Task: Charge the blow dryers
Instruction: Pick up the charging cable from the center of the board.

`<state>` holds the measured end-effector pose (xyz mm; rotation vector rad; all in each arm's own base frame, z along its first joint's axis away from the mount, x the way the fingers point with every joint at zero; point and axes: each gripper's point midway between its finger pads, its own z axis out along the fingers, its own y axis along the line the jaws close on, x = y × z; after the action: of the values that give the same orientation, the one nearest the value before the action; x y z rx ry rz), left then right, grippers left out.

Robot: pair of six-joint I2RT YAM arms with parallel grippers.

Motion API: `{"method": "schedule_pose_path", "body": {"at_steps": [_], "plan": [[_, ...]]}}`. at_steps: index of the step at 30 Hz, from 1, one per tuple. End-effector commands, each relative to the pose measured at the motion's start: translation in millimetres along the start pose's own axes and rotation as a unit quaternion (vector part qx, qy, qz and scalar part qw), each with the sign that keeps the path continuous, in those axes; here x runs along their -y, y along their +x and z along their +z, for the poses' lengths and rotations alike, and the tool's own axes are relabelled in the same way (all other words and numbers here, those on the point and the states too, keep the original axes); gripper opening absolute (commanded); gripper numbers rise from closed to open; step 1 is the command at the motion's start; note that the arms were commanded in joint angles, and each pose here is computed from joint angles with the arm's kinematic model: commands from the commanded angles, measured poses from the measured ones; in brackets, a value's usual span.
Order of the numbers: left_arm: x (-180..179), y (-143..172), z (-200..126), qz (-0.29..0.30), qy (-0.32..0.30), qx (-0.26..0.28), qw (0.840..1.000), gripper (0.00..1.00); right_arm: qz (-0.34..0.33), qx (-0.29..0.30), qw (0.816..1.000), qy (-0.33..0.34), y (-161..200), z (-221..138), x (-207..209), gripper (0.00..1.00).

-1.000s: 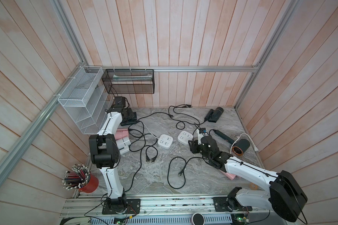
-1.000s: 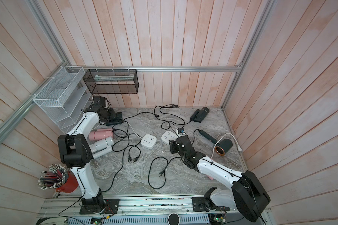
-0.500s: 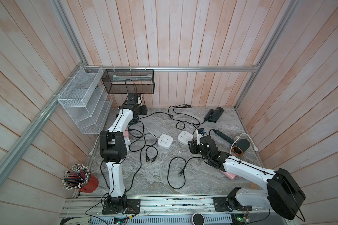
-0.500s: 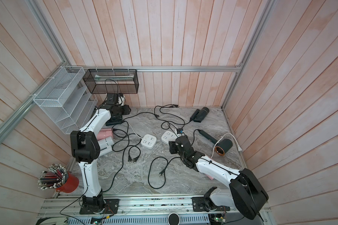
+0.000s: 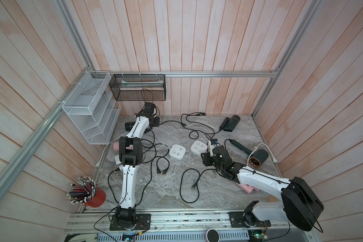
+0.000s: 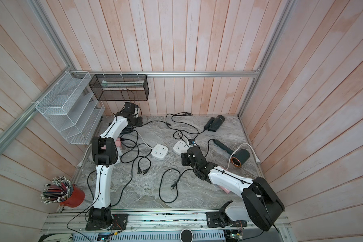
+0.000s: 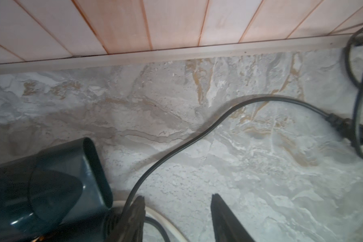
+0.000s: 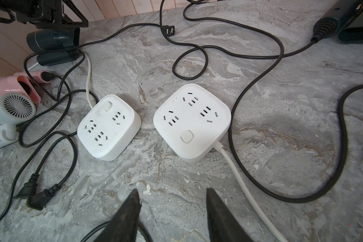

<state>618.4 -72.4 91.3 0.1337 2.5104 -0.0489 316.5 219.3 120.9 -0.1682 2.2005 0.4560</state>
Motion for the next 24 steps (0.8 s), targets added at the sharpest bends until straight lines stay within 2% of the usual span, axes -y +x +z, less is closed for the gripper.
{"method": "schedule_pose_path", "body": {"at_steps": [1, 6, 24], "plan": [[-18, 16, 9, 0.011, -0.053, -0.031, 0.998, 0.54, -0.005, 0.005, 1.0, -0.004, -9, 4, -4, 0.52], [-25, 23, 18, 0.012, -0.069, -0.042, 0.997, 0.48, -0.003, 0.004, 1.0, -0.005, -9, 5, -5, 0.52], [-41, 38, 45, 0.014, -0.11, -0.056, 0.992, 0.43, -0.005, 0.001, 1.0, 0.005, -6, 3, 0, 0.51]]}}
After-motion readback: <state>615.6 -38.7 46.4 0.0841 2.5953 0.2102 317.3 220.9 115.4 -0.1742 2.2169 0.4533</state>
